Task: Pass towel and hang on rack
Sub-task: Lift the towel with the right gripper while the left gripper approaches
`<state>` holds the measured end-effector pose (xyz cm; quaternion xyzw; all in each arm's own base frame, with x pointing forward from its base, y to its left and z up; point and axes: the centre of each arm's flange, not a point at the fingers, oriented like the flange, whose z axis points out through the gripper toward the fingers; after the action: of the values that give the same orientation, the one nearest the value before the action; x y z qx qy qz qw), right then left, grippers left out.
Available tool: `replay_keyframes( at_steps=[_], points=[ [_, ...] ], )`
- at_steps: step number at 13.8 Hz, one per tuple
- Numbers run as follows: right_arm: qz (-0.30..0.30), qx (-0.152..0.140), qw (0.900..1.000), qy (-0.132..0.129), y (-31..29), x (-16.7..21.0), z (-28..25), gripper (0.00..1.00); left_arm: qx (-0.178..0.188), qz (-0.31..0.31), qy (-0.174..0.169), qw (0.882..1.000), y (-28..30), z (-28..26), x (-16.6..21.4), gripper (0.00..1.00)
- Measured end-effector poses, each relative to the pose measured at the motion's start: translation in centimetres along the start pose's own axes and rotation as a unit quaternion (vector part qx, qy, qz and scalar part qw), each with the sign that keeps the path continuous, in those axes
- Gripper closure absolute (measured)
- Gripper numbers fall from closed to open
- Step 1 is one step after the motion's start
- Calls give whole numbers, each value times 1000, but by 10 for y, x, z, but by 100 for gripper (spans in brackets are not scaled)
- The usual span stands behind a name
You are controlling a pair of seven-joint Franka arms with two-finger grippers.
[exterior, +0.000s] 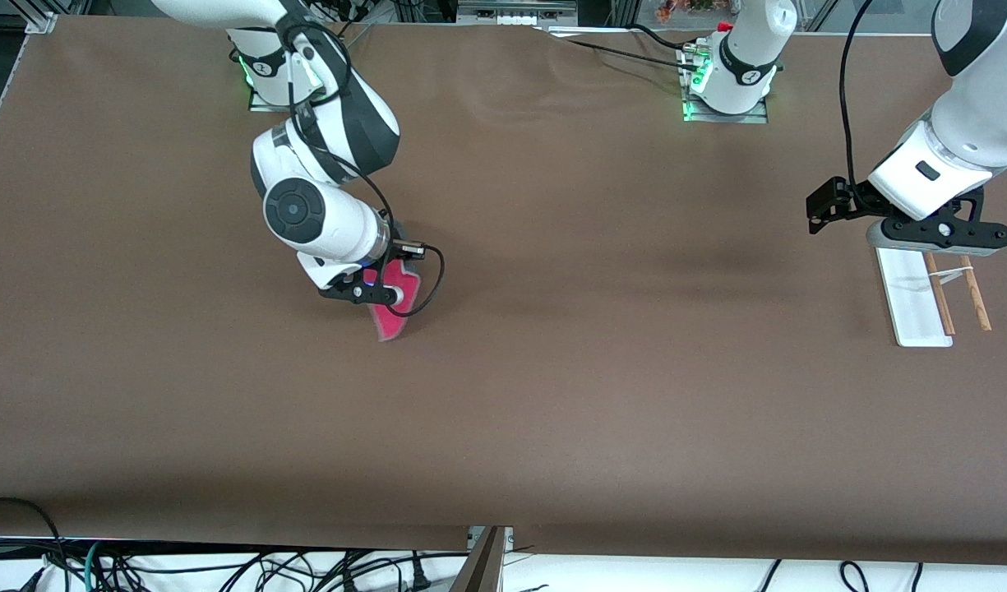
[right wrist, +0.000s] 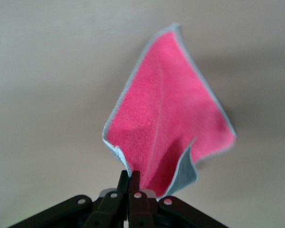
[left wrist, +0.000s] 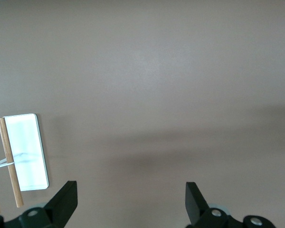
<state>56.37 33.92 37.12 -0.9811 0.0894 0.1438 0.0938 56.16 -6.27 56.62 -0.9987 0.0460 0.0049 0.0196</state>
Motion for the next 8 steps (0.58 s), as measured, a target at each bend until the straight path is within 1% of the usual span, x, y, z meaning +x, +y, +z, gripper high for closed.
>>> replay_keyframes(
  at_steps=[2, 4, 6, 8],
  points=[
    [21, 40, 999, -16, -12, -4, -21, 99, 0, 0, -1, 1000, 0, 0, 0, 0],
    [53, 90, 994, -38, -24, -7, -37, 99, 0, 0, -3, 1000, 0, 1, -1, 0],
    [91, 145, 983, -71, -36, -11, -51, 99, -3, 2, -15, 1000, 1, 4, -3, 0],
    [128, 192, 968, -102, -48, -14, -64, 99, -31, 20, -37, 999, 7, 14, -3, 0]
  ],
)
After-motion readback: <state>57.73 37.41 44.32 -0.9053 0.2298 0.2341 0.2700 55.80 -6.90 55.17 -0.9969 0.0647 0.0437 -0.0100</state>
